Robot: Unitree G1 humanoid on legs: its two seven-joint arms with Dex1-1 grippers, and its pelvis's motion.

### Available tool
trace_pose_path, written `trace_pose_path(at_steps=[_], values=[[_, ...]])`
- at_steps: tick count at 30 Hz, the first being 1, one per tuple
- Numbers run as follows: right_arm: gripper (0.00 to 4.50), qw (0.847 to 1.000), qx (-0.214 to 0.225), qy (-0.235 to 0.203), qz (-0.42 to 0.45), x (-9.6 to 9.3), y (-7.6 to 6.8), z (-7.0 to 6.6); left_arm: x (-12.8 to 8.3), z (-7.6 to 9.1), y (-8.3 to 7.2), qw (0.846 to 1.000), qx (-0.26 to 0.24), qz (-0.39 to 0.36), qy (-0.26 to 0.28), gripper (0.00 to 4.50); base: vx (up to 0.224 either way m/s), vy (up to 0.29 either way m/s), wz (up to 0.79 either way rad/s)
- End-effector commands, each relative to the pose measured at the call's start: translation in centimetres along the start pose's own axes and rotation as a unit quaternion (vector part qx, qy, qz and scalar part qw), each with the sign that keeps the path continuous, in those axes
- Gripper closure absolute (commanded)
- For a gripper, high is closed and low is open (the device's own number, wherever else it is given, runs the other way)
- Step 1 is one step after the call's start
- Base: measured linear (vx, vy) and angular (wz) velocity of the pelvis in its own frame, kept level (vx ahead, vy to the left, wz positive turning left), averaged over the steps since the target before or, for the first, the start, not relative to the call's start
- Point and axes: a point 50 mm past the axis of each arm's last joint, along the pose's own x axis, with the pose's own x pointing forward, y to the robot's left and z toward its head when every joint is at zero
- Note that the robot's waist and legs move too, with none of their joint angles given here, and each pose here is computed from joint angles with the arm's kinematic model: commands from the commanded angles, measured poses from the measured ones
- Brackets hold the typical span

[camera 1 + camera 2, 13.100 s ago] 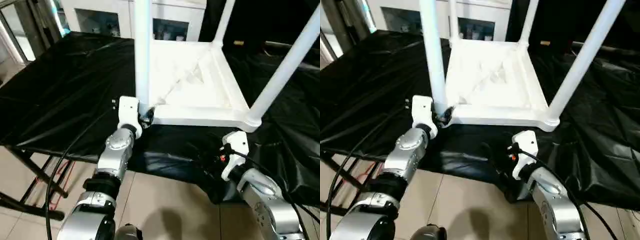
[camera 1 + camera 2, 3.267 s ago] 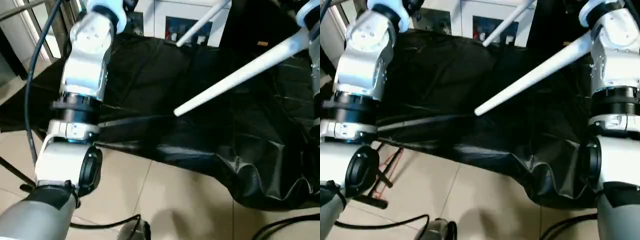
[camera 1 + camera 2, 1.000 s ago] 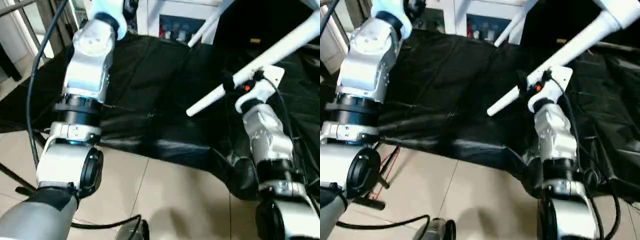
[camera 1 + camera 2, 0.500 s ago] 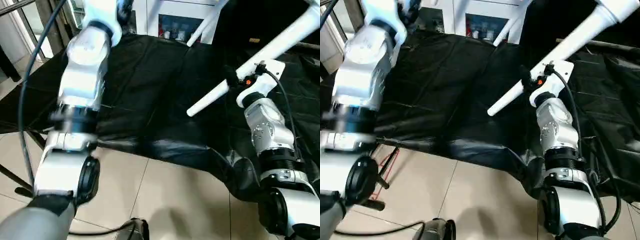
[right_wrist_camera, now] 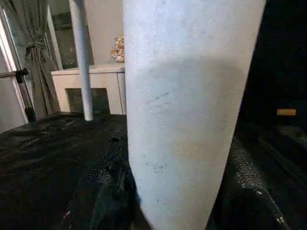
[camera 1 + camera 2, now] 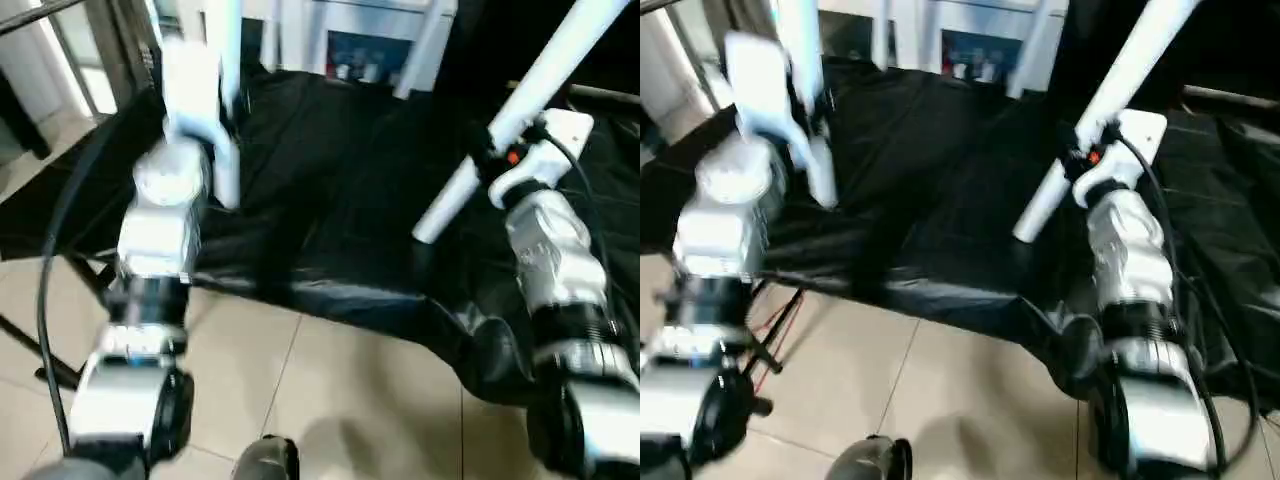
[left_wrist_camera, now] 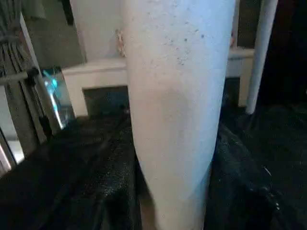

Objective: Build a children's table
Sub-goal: Flip table

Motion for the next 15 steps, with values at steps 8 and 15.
trace_pose_path(at_steps=[8,15], values=[[2.91,0.996,-0.002,0.017,0.084,-2.6,5.2,-1.5,1.0,-0.5,-4.3,0.994,0.035,-0.106,0.001,2.79,0.000,0.000,0.00],[2.91,0.994,-0.007,0.035,0.101,-3.1,6.7,-2.3,1.5,-1.4,-4.5,0.992,0.054,-0.110,0.016,2.79,0.000,0.000,0.00]])
